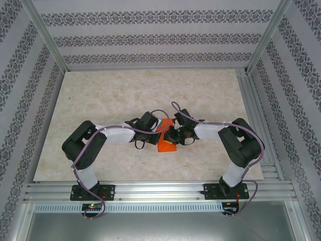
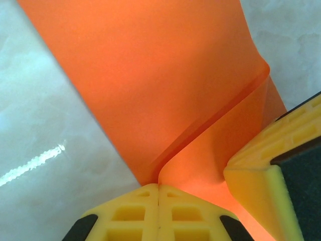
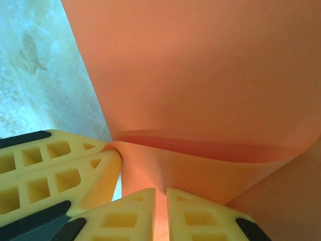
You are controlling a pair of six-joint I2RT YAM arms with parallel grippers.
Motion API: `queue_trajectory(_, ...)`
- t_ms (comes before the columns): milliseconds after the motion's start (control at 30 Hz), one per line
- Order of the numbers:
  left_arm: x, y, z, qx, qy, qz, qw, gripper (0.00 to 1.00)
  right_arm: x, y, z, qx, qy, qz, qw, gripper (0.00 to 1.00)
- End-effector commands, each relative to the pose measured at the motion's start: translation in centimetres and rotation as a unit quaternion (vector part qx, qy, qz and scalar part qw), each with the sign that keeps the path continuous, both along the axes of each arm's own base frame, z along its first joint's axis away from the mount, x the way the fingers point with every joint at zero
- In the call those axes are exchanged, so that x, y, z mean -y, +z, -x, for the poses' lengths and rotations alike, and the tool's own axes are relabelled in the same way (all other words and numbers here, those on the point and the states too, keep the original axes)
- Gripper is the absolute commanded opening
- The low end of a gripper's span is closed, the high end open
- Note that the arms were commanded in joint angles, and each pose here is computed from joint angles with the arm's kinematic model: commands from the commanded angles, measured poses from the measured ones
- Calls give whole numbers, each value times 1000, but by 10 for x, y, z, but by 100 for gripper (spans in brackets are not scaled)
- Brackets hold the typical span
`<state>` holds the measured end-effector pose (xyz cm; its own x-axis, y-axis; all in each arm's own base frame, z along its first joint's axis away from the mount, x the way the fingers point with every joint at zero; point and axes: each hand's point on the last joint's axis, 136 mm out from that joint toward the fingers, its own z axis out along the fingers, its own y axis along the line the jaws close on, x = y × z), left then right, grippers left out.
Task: Fold a paper plane with a square sheet of paper (fold left side to right side)
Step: Fold the triangle a second time at the center of the table.
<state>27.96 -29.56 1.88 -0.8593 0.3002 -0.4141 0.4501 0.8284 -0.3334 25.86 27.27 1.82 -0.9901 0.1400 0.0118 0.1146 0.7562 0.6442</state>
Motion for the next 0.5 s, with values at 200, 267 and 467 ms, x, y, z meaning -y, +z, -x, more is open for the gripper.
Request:
queue_trajectory(200, 5, 2, -4, 4, 0, 7, 1000, 1, 15, -27, 13, -27, -3, 40, 999, 14)
queue_trajectory(267, 5, 8, -5, 9, 3, 11, 1000, 3, 16, -30, 16, -32, -2, 43, 999, 14)
queue_trajectory(467, -1, 34, -4, 27, 21, 27, 999, 15, 18, -33, 18, -35, -2, 46, 998, 14)
